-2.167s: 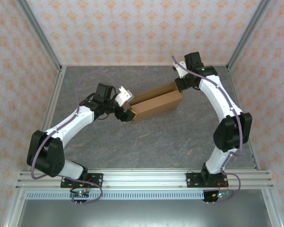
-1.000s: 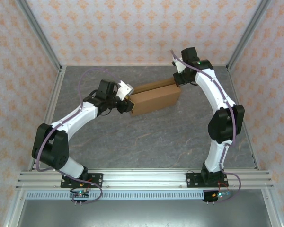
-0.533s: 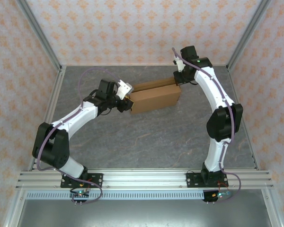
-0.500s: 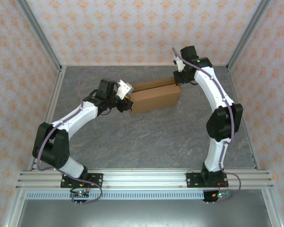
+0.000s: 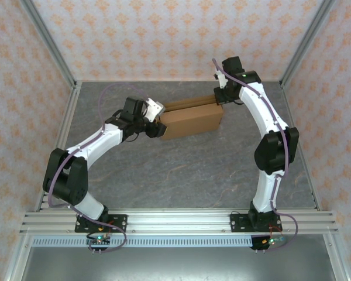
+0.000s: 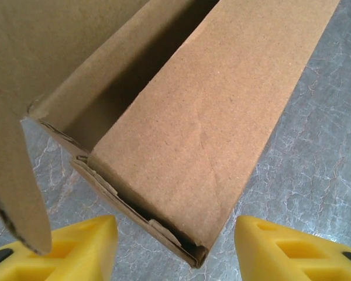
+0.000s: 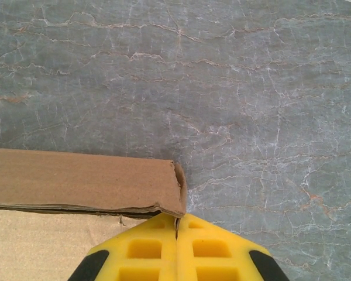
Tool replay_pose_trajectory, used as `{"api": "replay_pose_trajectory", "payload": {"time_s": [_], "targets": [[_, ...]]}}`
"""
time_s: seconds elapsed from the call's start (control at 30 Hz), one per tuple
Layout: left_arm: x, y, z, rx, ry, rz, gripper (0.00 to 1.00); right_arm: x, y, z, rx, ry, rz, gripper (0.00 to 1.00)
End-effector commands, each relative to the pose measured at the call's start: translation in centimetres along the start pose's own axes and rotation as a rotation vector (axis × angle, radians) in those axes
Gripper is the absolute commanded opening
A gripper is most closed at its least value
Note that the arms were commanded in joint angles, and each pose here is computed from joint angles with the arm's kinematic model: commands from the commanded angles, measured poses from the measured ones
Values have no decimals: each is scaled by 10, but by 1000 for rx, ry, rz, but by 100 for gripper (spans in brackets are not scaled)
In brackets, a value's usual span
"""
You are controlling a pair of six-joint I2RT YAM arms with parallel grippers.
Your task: Fold the paper box
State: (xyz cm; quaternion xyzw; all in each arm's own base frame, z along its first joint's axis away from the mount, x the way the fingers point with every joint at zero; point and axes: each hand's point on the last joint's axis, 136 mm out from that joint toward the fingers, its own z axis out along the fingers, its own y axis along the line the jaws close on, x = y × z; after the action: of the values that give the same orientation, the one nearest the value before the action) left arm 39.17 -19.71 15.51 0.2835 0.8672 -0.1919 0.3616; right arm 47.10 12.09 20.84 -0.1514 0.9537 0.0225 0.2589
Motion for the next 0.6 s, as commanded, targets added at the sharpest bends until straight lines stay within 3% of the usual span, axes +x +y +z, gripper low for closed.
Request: {"api": "replay_pose_trajectory", "payload": {"time_s": [0.0, 0.57], "targets": [[-10, 5, -4, -25, -7, -15, 59, 15, 5, 12, -1, 79, 5, 2], [-8, 11, -12, -72, 10, -49, 74, 20, 7, 24, -7, 71, 62, 2]]}}
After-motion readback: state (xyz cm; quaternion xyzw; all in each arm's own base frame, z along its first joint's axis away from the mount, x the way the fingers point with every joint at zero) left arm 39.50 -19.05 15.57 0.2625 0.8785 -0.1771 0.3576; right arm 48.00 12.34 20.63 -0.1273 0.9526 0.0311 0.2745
